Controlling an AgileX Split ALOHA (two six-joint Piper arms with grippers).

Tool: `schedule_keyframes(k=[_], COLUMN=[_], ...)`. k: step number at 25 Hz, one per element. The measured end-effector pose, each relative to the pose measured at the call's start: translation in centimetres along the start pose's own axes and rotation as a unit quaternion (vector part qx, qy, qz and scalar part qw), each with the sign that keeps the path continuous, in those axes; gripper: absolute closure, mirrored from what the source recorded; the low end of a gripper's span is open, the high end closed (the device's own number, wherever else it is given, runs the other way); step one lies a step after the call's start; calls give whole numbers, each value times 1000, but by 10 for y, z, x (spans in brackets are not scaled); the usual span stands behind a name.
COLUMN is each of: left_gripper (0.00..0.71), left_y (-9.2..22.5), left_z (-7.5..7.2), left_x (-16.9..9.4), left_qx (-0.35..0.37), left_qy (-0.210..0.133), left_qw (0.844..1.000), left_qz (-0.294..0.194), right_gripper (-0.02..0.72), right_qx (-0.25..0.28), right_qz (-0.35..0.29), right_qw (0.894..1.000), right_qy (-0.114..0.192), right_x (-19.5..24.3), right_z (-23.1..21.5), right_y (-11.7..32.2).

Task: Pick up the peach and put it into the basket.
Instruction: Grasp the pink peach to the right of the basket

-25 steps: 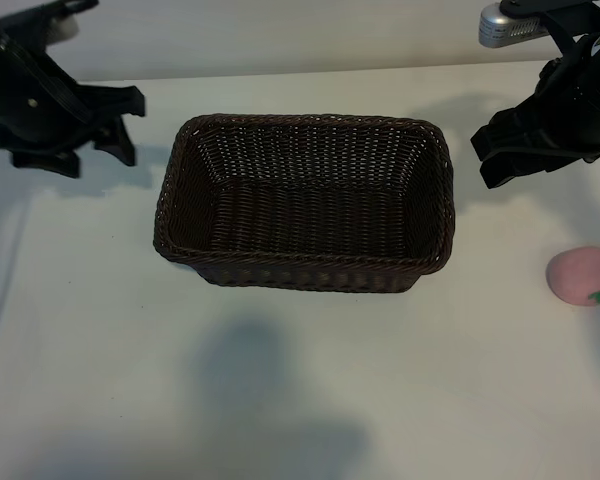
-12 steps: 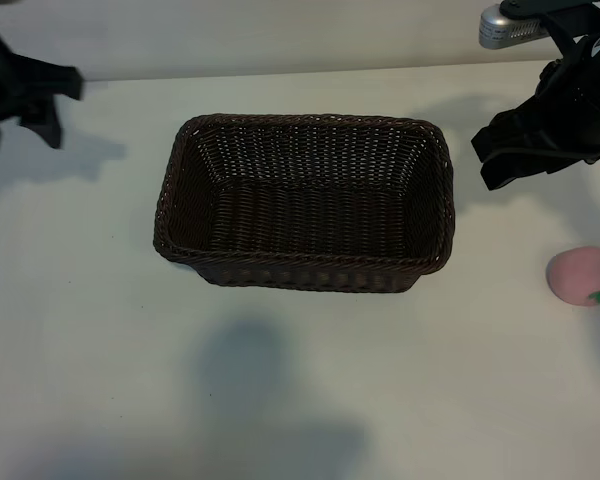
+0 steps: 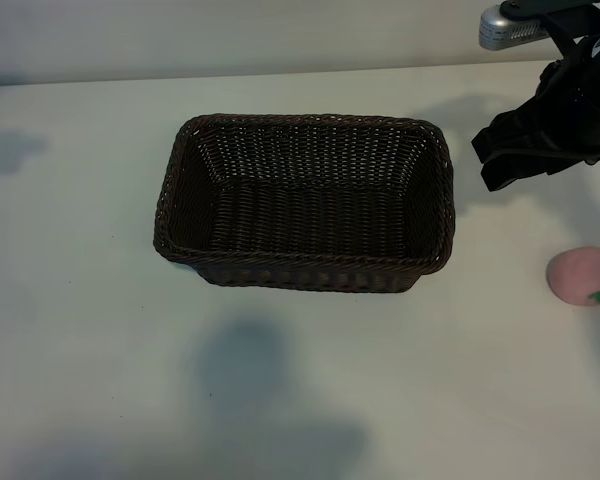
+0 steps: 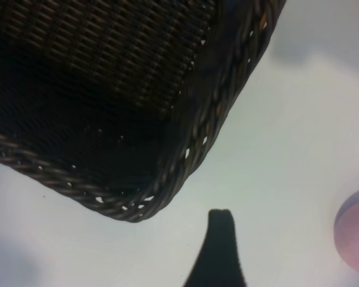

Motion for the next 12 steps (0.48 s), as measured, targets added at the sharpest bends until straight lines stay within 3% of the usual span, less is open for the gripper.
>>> schedule_keyframes(k=[5,12], left_gripper=[123,123], left_y=[8,32], left_z=[-14,-23], left_x=[-31,-87], left_qx=[21,44], left_qy=[46,68], left_qw=[998,990], left_qz=[-42,-114], right_gripper=[108,108], right_qx=[0,0], right_qz=[0,0], right_qw=[1000,1000], right_qy=[0,1], right_x=[0,0], right_z=[0,0], right_y=[0,0])
Point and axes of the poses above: a point on each arm's last joint axis where the gripper is mounted, x pointing out along that axis toward the gripper, z along the wrist's bending axis when the last joint is at zero, y = z × x, the point moved 4 cm from there along x, pointing out along that axis toward the gripper, and after that the axes turned 6 degrees about -x, right-handed, at the moved point
